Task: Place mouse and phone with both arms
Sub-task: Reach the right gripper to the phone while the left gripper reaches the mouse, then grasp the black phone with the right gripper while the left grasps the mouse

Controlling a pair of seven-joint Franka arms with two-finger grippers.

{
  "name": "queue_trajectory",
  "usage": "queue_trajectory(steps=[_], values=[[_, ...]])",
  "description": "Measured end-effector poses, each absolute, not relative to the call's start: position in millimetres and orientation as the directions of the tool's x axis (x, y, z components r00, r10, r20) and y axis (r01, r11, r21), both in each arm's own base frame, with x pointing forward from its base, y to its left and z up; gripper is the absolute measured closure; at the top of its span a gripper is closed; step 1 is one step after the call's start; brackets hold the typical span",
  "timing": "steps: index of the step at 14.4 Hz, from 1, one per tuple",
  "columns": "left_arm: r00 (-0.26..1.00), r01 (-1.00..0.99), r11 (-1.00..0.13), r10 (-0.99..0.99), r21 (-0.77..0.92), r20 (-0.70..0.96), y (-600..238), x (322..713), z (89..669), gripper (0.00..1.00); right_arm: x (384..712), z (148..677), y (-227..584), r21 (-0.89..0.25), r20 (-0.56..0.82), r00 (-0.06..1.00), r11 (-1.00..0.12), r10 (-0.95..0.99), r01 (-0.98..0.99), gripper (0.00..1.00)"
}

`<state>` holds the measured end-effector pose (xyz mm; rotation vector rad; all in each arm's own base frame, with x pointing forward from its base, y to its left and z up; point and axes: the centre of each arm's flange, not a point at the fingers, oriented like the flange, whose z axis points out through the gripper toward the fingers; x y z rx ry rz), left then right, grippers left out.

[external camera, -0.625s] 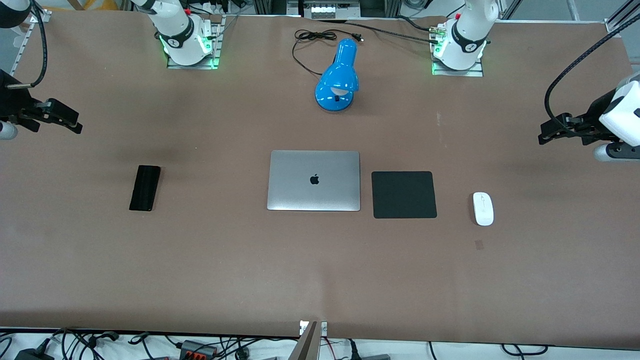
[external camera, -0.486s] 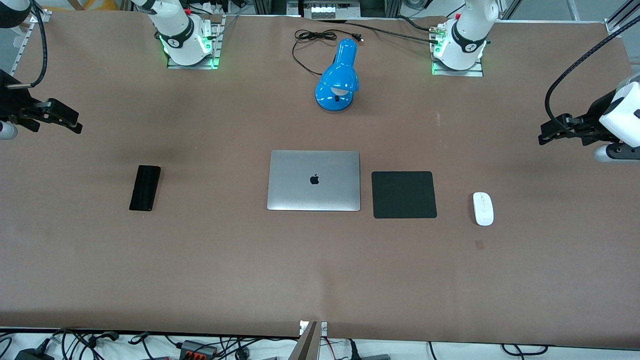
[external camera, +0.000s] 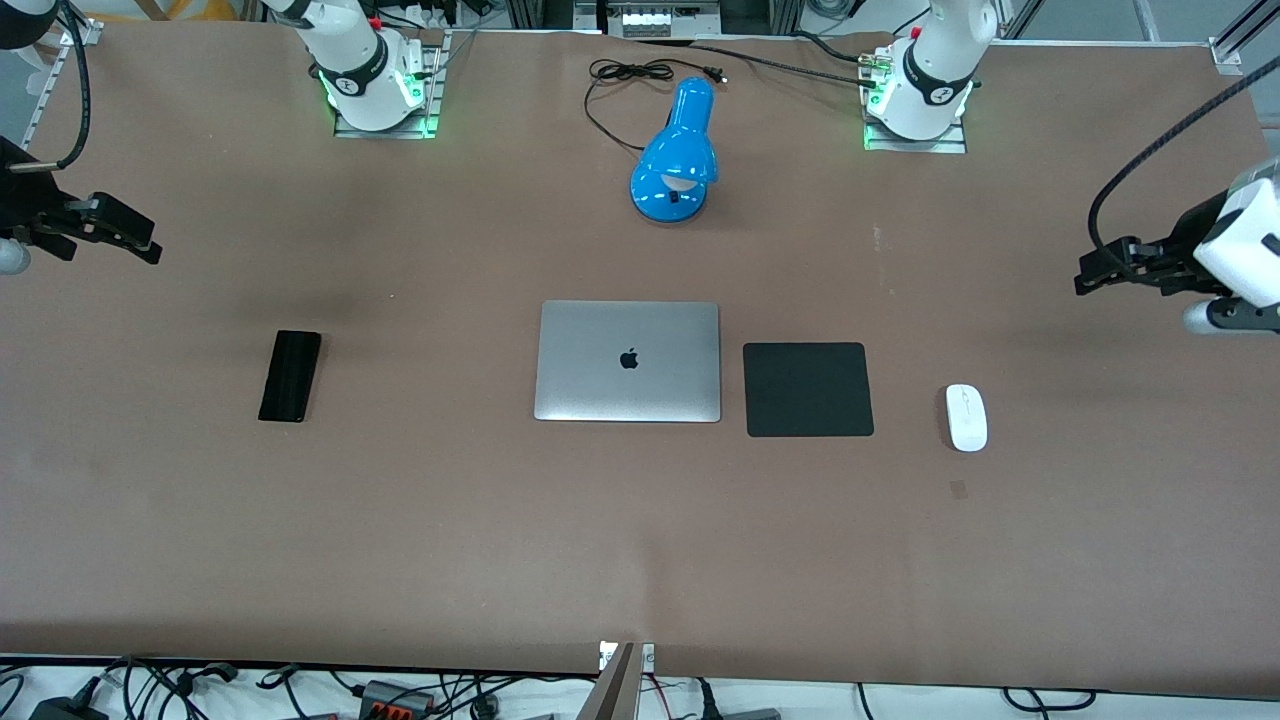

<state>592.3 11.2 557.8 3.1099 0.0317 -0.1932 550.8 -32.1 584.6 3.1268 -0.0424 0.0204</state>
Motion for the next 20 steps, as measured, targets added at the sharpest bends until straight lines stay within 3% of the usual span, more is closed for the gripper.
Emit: queue_trajectory(steps=[5,9,14,20], values=[[0.985,0.030,-0.998,0.020,0.053,-0.171,18.1,634.3,461.4,0.00,562.8,549.7,-31.7,0.018,-0.032,0.999,-1.000,-0.025,-0.024,0.00],[0.980,0.041,-0.997,0.027,0.067,-0.197,26.9,656.6,386.6,0.00,593.4,457.0,-38.4,0.075,-0.053,0.999,-0.997,-0.007,-0.003,0.00],[0.984,0.026,-0.999,0.017,0.047,-0.178,32.9,671.6,295.6,0.00,598.5,337.0,-41.3,0.079,-0.110,0.994,-0.997,0.006,0.015,0.00],[0.991,-0.027,-0.999,-0.029,0.020,-0.134,26.4,647.2,203.5,0.00,599.5,215.2,-74.4,0.073,-0.157,0.987,-0.997,-0.038,-0.027,0.00]])
